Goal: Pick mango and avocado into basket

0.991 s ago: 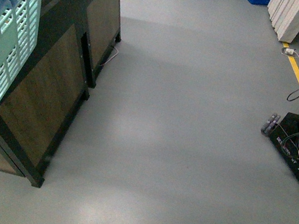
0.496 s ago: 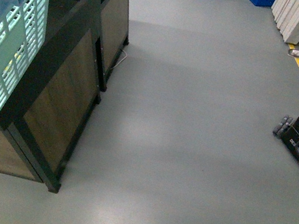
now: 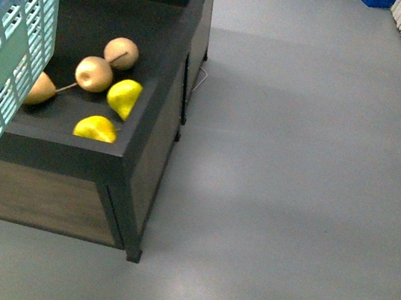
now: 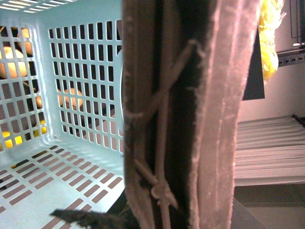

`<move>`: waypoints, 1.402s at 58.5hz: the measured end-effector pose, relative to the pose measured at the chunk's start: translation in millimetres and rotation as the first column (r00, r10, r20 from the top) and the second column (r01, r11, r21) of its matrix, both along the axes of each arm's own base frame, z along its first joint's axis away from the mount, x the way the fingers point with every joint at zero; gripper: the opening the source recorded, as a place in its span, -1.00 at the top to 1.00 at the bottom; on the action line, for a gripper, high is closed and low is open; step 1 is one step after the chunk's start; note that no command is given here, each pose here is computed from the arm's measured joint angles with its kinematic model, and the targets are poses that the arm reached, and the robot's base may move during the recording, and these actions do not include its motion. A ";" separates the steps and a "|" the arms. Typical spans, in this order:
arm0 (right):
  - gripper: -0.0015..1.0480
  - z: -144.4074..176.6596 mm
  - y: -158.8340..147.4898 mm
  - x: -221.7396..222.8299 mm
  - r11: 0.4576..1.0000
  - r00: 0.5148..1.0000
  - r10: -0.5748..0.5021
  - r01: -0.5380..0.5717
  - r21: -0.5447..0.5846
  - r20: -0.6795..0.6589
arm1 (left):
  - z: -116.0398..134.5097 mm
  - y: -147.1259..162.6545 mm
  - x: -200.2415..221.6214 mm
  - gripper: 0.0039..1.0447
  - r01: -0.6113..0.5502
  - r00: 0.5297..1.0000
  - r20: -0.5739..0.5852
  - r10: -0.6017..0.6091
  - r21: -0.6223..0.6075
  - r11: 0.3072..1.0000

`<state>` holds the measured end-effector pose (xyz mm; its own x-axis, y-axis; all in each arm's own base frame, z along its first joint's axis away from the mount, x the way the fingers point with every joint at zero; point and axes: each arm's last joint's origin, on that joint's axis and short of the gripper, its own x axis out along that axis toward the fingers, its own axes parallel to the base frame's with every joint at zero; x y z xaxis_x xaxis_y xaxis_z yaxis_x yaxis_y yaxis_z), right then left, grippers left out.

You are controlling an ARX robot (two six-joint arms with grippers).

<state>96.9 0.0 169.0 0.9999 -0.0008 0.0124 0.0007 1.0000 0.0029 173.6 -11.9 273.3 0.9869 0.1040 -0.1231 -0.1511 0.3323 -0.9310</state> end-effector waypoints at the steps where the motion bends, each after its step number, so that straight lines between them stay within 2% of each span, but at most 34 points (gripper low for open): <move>1: -0.83 0.1 0.0 -0.1 1.000 1.000 0.000 0.000 0.000 0.001 | 0.1 -0.1 -0.1 0.71 0.000 1.000 0.000 0.000 0.001 1.000; 82: -0.83 0.0 0.0 0.0 1.000 1.000 0.002 -0.002 0.000 0.000 | -0.2 0.2 -0.1 0.72 -0.003 1.000 0.000 0.003 0.001 1.000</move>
